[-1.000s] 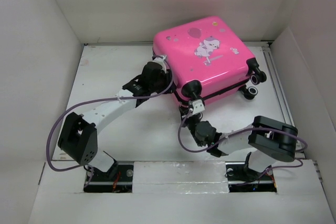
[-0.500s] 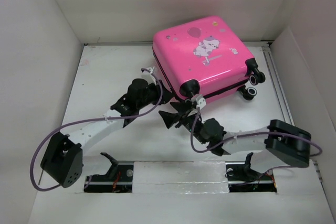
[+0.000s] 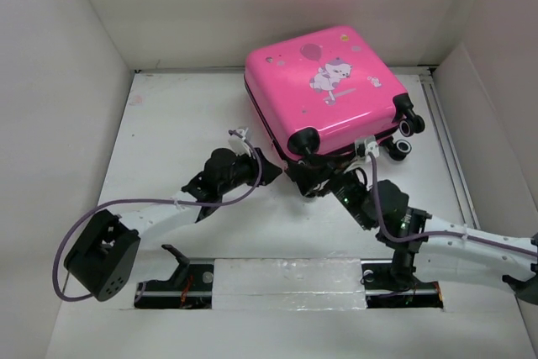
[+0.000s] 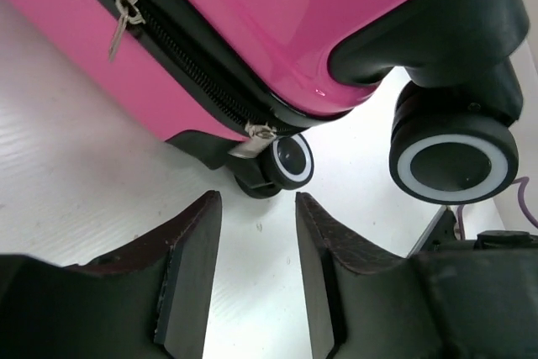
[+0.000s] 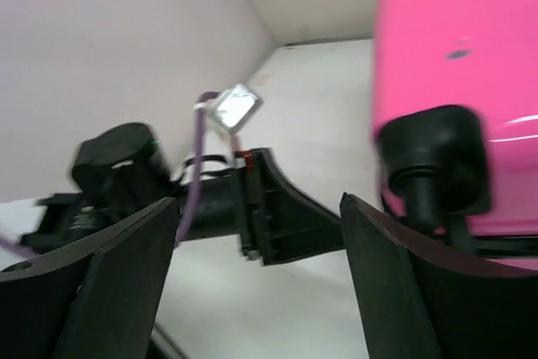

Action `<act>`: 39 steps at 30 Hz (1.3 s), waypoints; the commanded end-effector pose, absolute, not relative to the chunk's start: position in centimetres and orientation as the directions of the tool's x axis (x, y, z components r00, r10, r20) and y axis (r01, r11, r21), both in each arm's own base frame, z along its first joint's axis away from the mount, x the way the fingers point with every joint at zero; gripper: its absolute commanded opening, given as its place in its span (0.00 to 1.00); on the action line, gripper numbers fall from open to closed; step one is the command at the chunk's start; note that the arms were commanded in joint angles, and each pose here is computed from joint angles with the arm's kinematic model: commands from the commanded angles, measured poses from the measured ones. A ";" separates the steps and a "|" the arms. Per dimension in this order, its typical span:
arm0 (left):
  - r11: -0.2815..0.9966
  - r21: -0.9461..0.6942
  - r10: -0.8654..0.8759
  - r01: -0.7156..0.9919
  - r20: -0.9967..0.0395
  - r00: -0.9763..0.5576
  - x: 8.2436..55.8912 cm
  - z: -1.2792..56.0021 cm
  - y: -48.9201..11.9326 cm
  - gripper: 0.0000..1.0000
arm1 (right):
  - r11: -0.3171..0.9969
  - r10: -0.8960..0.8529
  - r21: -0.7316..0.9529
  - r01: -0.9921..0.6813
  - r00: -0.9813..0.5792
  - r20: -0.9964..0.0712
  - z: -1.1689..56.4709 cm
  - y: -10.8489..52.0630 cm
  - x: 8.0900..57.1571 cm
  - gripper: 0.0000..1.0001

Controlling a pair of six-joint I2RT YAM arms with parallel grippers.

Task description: Pack the luggage

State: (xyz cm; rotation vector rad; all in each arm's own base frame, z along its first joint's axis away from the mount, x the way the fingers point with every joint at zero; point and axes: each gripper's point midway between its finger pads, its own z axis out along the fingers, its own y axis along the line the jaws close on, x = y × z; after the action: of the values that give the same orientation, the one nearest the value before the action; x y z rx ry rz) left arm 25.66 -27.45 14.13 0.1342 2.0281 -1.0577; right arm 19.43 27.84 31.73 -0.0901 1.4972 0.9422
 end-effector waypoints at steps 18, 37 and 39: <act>0.593 -0.577 -0.212 0.562 -0.785 -0.582 28.9 16.3 -32.3 0.41 | 0.921 0.153 0.263 -0.287 -0.355 -0.922 22.7 24.5 28.0 0.90; 0.699 -0.539 -0.237 0.471 -0.795 -0.558 31.6 14.5 -31.5 0.00 | 0.842 0.147 0.338 -0.420 -0.424 -0.894 21.1 26.3 29.4 0.11; 0.711 -0.534 -0.238 0.458 -0.795 -0.558 31.7 14.2 -31.2 0.00 | 0.839 0.138 0.338 -0.426 -0.435 -0.890 20.5 26.2 29.0 0.05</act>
State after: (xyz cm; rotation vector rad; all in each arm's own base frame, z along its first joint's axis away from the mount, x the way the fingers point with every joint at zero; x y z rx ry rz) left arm 28.97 -31.42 12.36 0.2272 2.0461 -0.9963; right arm 29.30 25.00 19.48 -0.1439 1.9707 0.5630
